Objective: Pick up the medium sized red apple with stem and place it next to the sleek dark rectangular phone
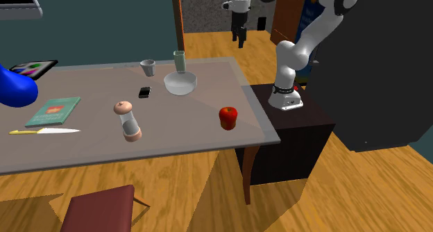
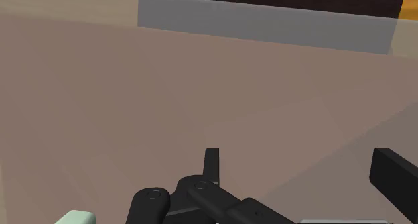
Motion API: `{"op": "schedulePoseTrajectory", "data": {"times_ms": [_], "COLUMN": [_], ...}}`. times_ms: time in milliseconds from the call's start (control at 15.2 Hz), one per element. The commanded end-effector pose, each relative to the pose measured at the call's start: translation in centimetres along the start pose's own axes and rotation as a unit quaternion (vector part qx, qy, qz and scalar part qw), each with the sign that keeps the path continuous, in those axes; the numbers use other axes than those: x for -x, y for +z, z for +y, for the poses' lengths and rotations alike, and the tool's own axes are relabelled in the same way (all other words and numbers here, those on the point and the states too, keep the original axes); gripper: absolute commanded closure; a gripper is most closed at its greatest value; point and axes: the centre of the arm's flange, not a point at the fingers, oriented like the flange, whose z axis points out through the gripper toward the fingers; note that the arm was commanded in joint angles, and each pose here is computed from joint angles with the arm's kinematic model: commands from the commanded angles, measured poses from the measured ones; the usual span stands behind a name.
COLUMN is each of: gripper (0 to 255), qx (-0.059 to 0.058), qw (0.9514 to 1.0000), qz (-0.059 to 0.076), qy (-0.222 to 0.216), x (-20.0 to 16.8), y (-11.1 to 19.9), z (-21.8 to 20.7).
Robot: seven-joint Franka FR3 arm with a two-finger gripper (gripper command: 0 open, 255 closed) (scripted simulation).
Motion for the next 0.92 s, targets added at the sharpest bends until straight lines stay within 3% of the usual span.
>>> {"op": "schedulePoseTrajectory", "data": {"times_ms": [0,858], "gripper": [0,0], "qx": [0.000,-0.021], "qw": [1.0000,0.9983], "qz": [0.000,0.042], "qy": [0.000,0.034], "x": [0.0,-2.6], "y": [0.0,8.3], "z": [0.0,-13.9]}}
